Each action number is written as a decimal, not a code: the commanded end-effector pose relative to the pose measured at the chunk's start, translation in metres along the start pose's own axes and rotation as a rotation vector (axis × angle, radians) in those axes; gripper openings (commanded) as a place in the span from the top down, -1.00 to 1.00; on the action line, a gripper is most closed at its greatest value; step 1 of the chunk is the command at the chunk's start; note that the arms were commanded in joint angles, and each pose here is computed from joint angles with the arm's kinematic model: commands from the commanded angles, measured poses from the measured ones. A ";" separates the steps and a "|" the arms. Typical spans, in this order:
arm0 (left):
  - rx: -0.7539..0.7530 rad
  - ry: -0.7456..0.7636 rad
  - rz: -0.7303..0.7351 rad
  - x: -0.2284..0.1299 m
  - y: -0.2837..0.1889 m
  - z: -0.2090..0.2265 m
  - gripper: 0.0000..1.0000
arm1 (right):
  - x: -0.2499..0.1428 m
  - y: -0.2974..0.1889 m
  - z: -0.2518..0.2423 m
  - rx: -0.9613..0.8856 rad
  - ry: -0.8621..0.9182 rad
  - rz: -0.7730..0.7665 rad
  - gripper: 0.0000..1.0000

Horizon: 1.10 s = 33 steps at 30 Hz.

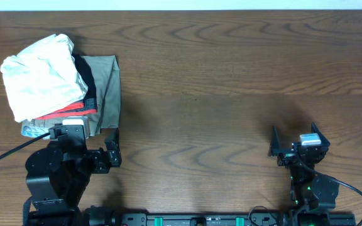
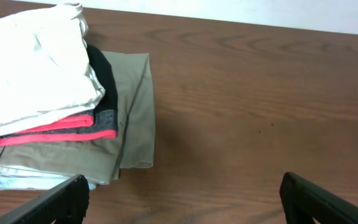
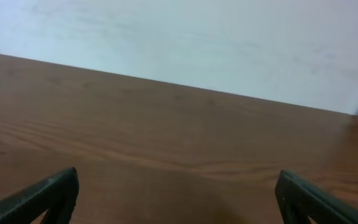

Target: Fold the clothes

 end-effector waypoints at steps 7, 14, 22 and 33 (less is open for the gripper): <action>0.000 0.008 0.001 -0.001 0.000 0.000 -0.96 | -0.002 0.000 -0.003 -0.016 -0.009 0.007 -0.99; 0.002 0.003 0.032 -0.011 -0.003 0.000 -0.96 | -0.002 0.000 -0.003 -0.016 -0.009 0.007 -0.99; 0.082 0.010 0.024 -0.056 -0.014 0.016 -0.96 | -0.002 0.000 -0.003 -0.016 -0.009 0.007 -0.98; 0.088 0.082 -0.214 -0.078 0.039 0.031 -0.96 | -0.002 0.000 -0.003 -0.016 -0.009 0.007 -0.99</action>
Point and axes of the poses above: each gripper's point midway between its finger pads, its own y axis out along the fingers, its own z axis along the line the jaws close on, x = y × z, the point moved 1 cm from there along -y, back along the fingers, and after that the axes turned 2 degrees about -y, right-handed, at the moved point
